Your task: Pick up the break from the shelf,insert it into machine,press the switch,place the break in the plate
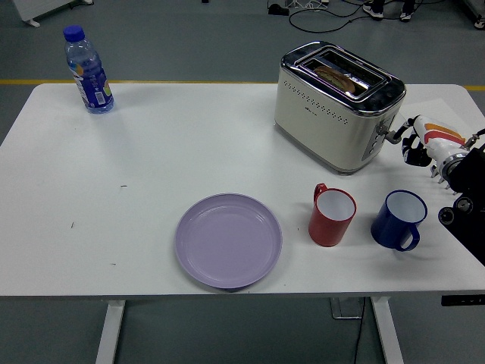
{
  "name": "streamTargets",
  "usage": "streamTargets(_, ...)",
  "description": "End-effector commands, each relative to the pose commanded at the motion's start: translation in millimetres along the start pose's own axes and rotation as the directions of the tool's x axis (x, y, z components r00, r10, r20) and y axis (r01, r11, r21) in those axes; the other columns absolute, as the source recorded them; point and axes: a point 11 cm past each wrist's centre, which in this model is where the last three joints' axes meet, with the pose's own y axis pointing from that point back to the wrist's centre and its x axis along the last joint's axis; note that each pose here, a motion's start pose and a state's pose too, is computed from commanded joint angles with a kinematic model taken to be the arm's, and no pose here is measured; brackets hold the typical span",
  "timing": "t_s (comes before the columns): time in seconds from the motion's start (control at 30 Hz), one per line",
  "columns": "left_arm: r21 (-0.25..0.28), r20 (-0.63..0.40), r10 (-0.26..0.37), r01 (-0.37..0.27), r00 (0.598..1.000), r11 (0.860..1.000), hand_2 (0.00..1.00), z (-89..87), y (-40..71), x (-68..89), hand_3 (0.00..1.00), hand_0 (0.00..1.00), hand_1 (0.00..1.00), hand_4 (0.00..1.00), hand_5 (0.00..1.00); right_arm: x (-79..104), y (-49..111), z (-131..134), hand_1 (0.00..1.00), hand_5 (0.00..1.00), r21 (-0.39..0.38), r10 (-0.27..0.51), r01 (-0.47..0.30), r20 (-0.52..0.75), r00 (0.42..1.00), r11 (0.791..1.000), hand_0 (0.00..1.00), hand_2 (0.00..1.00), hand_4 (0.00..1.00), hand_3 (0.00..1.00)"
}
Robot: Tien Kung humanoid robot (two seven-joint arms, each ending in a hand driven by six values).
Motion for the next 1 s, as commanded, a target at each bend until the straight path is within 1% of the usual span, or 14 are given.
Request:
streamTargets(0.27,0.000,-0.003,-0.001,0.001,1.000,1.000,0.423,-0.2,-0.1,0.0,0.504,0.622,0.442,0.254,0.808,-8.3,-1.7,1.9,0.274,0.002,-0.015,-0.015,0.015,-0.002,1.000,1.000,0.253,0.370,0.345,0.579)
streamTargets(0.43,-0.003,-0.006,-0.001,0.001,1.000,1.000,0.423,1.3,0.0,0.5,0.504,0.622,0.442,0.254,0.808,-7.1,-2.7,3.6,0.274,0.002,-0.022,-0.012,0.012,0.001,1.000,1.000,0.253,0.370,0.345,0.579)
streamTargets(0.57,-0.006,-0.008,-0.001,0.001,1.000,1.000,0.424,2.9,0.3,0.6,0.504,0.623,0.442,0.254,0.806,-2.4,-3.1,5.4,0.274,0.002,-0.026,0.002,-0.001,0.013,1.000,1.000,0.255,0.371,0.344,0.578)
streamTargets(0.8,-0.008,-0.011,-0.002,0.002,1.000,1.000,0.424,4.0,0.4,0.5,0.504,0.622,0.442,0.255,0.806,11.7,-3.2,12.1,0.274,0.002,-0.041,0.041,-0.040,0.037,0.998,0.998,0.255,0.374,0.344,0.578)
streamTargets(1.0,-0.011,-0.014,-0.002,0.002,1.000,1.000,0.424,4.5,0.5,0.0,0.505,0.622,0.442,0.255,0.806,30.0,-2.5,23.6,0.274,0.002,-0.069,0.094,-0.089,0.062,0.994,0.994,0.255,0.374,0.342,0.578)
